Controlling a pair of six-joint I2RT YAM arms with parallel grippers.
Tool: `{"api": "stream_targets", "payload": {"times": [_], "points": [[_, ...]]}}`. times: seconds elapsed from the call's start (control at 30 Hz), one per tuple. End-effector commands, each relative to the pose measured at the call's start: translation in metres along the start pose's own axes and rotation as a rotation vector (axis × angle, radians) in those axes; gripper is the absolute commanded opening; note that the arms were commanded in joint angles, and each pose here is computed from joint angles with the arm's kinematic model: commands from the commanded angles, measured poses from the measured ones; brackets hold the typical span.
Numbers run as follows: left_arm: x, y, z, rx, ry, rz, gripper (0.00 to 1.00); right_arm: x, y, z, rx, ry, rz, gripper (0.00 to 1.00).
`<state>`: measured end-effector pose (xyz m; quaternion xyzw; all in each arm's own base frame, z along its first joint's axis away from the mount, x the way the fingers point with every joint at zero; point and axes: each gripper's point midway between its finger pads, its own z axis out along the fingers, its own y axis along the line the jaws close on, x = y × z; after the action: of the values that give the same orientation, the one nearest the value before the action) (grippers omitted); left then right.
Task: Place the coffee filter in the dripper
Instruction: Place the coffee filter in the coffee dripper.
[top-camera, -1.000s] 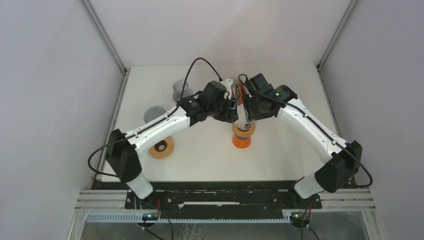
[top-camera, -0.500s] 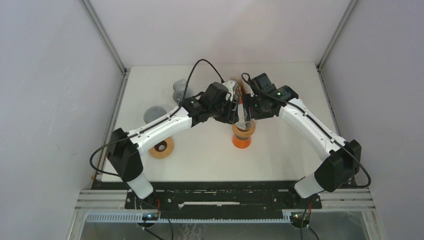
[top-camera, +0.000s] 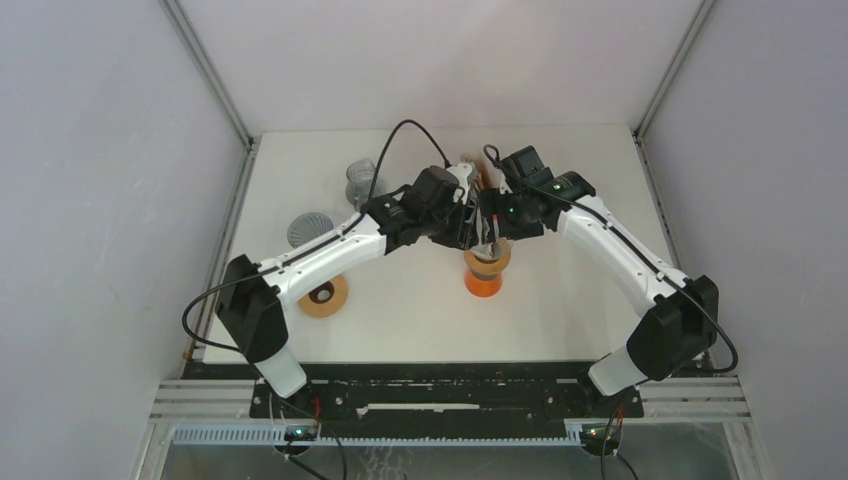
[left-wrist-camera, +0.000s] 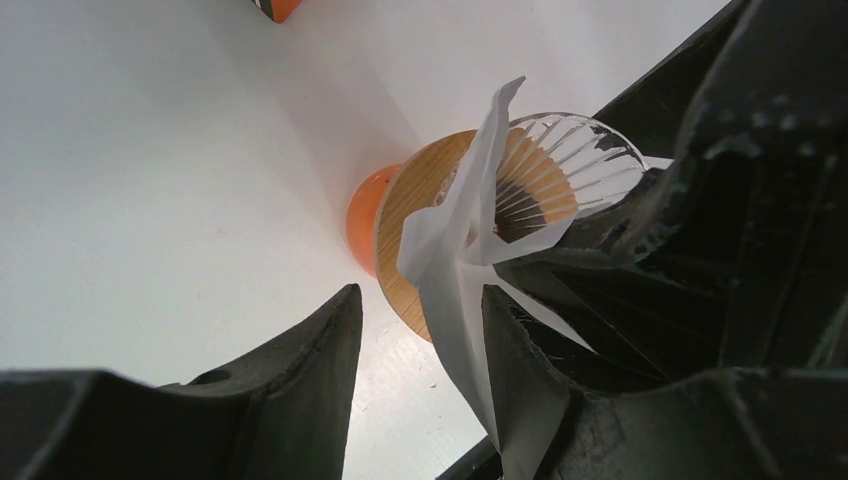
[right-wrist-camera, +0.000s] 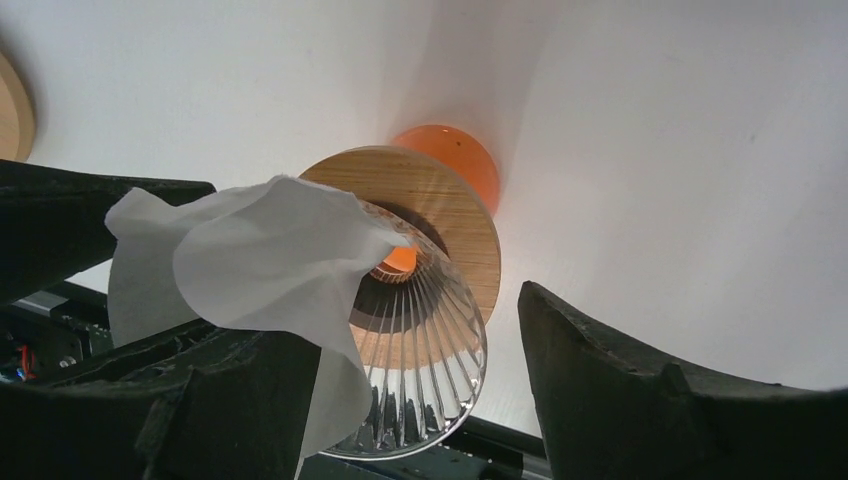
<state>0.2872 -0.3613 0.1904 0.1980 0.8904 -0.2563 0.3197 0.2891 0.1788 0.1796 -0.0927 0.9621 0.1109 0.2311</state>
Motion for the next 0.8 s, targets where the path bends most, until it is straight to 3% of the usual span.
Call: {"api": "stream_targets", "payload": {"times": [0.0, 0.37, 0.77], "points": [[-0.027, -0.018, -0.009, 0.050, -0.068, 0.010, 0.52, -0.007, 0.004, 0.004, -0.017, -0.020, 0.007, 0.79], [-0.027, -0.013, -0.011, 0.019, -0.068, 0.011, 0.48, -0.012, -0.019, -0.017, 0.103, -0.094, 0.011, 0.78], [-0.026, -0.010, -0.015, -0.002, -0.070, 0.004, 0.39, -0.005, -0.030, -0.014, 0.174, -0.075, 0.012, 0.78]]}}
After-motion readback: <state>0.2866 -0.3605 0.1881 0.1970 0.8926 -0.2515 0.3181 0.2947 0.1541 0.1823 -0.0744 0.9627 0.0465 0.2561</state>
